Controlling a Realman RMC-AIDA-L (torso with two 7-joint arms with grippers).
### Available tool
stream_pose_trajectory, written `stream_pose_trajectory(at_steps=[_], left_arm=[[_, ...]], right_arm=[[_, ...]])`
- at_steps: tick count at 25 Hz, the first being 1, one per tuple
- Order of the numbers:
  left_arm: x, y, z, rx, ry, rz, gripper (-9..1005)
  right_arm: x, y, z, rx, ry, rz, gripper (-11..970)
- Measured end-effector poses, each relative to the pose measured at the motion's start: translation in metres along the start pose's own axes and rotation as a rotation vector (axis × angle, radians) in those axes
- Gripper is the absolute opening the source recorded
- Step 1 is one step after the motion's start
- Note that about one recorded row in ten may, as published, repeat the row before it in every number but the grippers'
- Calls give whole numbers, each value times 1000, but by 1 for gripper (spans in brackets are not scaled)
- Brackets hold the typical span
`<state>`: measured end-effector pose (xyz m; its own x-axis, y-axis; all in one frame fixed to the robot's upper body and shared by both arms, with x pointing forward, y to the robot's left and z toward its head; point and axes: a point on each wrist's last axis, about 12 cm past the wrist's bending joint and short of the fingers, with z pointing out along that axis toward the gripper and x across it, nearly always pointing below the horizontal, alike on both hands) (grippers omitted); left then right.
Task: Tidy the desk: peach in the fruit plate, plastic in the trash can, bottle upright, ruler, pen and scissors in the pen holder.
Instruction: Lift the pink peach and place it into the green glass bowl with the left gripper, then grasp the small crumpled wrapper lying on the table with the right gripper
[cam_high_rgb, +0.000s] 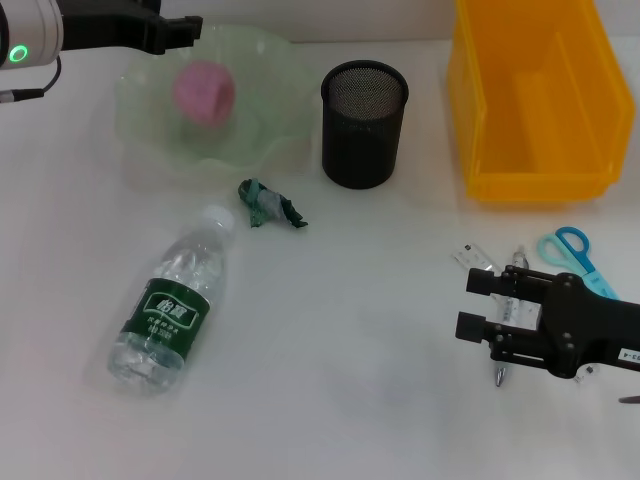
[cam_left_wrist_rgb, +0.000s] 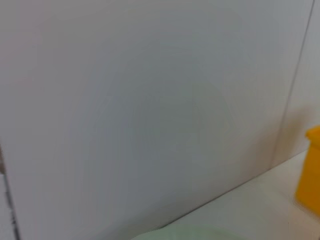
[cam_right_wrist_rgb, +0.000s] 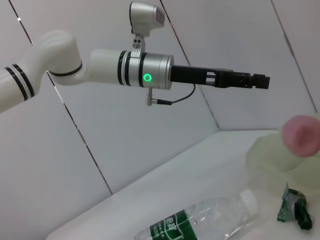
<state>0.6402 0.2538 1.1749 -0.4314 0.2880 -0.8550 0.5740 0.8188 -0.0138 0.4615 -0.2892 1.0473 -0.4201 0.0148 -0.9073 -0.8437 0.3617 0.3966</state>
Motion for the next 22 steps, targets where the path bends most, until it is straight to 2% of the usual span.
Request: stream_pose_trajectory(at_steps=[3,4,5,6,7,8,9,11,13,15,16,18,19,20,21,22], left_arm=[[2,-4,-7,60,-34,-10,498],[3,-9,-12,123,-64,0,543],[5,-19,-25,250,-115,26,567],[5,-19,-25,250,-115,26,592],[10,-29,-39,398,-143,69,616],[10,-29,-39,398,-143,69,640],[14,-33,-43,452,-135,86,665],[32,-44,-53,593,-95,127,687],[50,-51,-59,683,-74,148,682],[79,-60,-70,777,-73,140,678],[79,-60,-70,777,-73,140,676],[94,-62,-78,800,-73,118,671],[101,-63,-82,814,-72,111,669],[105,-64,-85,826,-70,106,667],[111,-66,-90,845,-68,100,706],[115,-67,-92,860,-70,100,745]], right_arm=[[-2,-1,1,-2,0,-4,698],[-2,-2,2,0,0,0,698],[-4,-4,3,10,-1,11,698],[-4,-4,3,10,-1,11,698],[-5,-5,2,17,-6,14,698],[-7,-6,2,24,-14,15,698],[-9,-8,0,30,-21,13,698],[-17,-11,-4,45,-44,18,698],[-28,-17,-8,64,-46,35,698],[-50,-25,-10,85,-20,46,698],[-50,-25,-10,85,-20,46,699],[-67,-28,-9,90,11,33,699],[-77,-30,-6,90,31,26,699],[-96,-31,3,78,89,30,699],[-96,-31,3,78,89,30,699],[-106,-31,9,68,123,32,699]])
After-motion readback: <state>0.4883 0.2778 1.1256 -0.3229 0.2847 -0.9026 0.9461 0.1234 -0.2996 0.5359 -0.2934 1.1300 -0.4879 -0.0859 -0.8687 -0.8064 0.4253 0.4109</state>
